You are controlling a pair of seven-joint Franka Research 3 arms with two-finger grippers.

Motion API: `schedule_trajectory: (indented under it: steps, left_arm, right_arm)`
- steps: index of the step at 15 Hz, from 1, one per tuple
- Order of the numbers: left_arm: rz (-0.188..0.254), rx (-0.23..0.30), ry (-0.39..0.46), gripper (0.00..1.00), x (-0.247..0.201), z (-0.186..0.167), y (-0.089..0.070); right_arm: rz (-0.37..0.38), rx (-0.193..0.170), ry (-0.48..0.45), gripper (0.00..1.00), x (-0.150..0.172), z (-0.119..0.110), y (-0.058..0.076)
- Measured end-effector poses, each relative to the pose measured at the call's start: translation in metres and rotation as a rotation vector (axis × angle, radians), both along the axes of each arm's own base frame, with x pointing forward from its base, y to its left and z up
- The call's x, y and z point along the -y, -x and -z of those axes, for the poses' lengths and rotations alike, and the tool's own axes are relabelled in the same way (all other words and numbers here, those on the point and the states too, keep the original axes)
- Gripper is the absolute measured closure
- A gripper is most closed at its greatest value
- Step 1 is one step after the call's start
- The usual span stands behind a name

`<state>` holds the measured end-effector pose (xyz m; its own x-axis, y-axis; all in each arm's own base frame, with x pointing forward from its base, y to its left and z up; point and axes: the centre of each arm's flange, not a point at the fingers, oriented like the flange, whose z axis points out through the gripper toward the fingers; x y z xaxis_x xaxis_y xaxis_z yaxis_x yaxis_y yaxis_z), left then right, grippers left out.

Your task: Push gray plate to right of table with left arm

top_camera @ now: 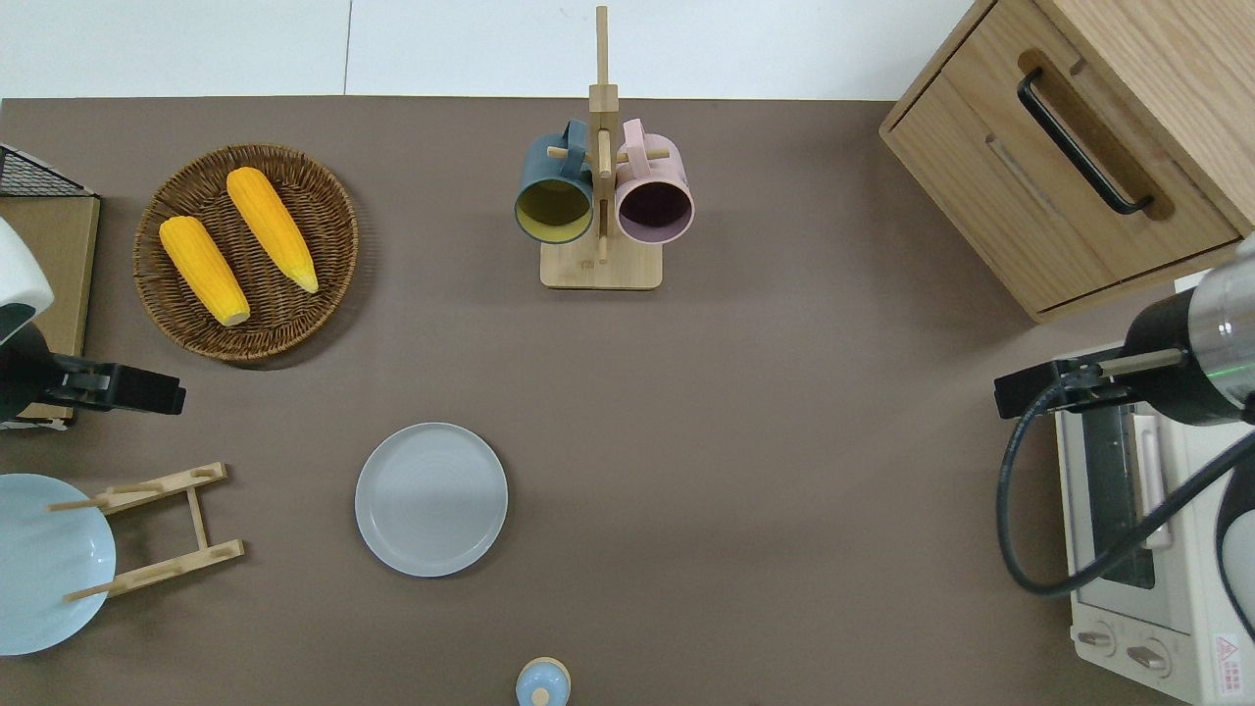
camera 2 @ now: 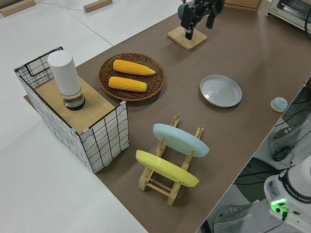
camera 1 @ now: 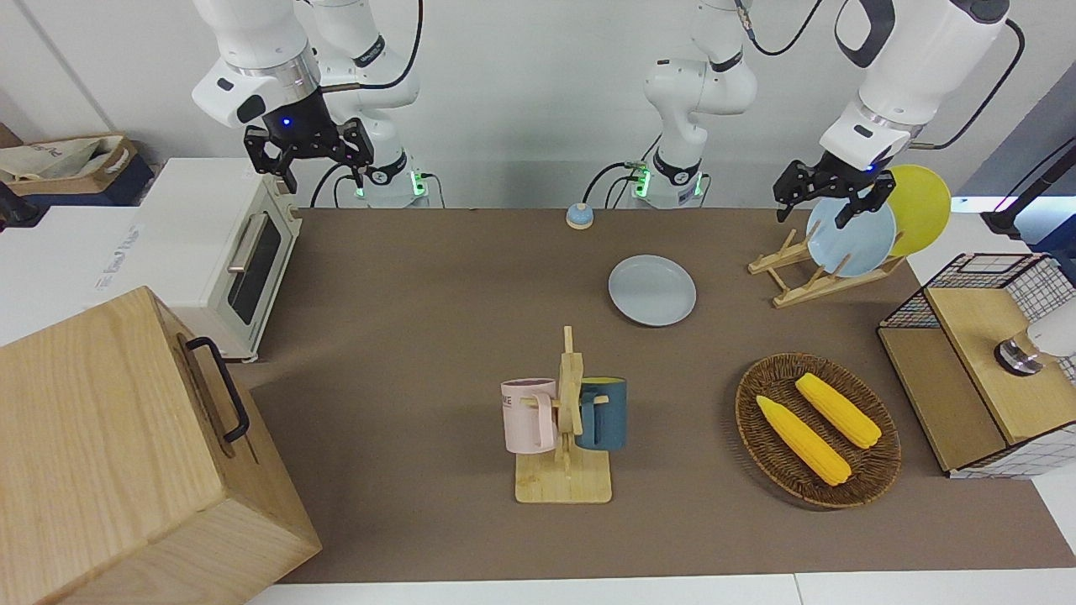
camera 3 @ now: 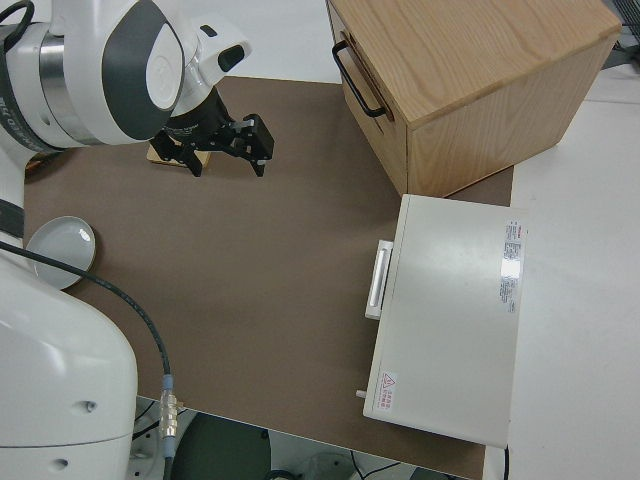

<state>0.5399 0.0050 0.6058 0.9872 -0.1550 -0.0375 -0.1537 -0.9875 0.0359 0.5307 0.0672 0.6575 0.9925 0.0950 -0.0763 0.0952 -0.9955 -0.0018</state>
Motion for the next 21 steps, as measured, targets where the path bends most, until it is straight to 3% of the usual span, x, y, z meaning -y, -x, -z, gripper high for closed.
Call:
schedule_trajectory:
  steps: [3,9,12,15,21]
  left_arm:
    - [-0.03,-0.013,0.007,0.0,0.001,0.005,0.002]
    - [-0.042,-0.045,0.032,0.0,0.001,0.024,0.018]
    - [-0.055,-0.024,0.046,0.0,0.003,0.043,0.028]
    - [-0.094,0.002,0.057,0.0,0.011,0.072,0.045]
    - [-0.107,0.035,0.052,0.0,0.051,0.13,0.075]
  right_arm:
    - [0.0,0.0,0.0,0.01,0.0,0.0,0.0]
    - [0.0,0.0,0.0,0.01,0.0,0.0,0.0]
    - [0.0,0.0,0.0,0.01,0.0,0.0,0.0]
    - [0.0,0.0,0.0,0.01,0.0,0.0,0.0]
    - [0.0,0.0,0.0,0.01,0.0,0.0,0.0]
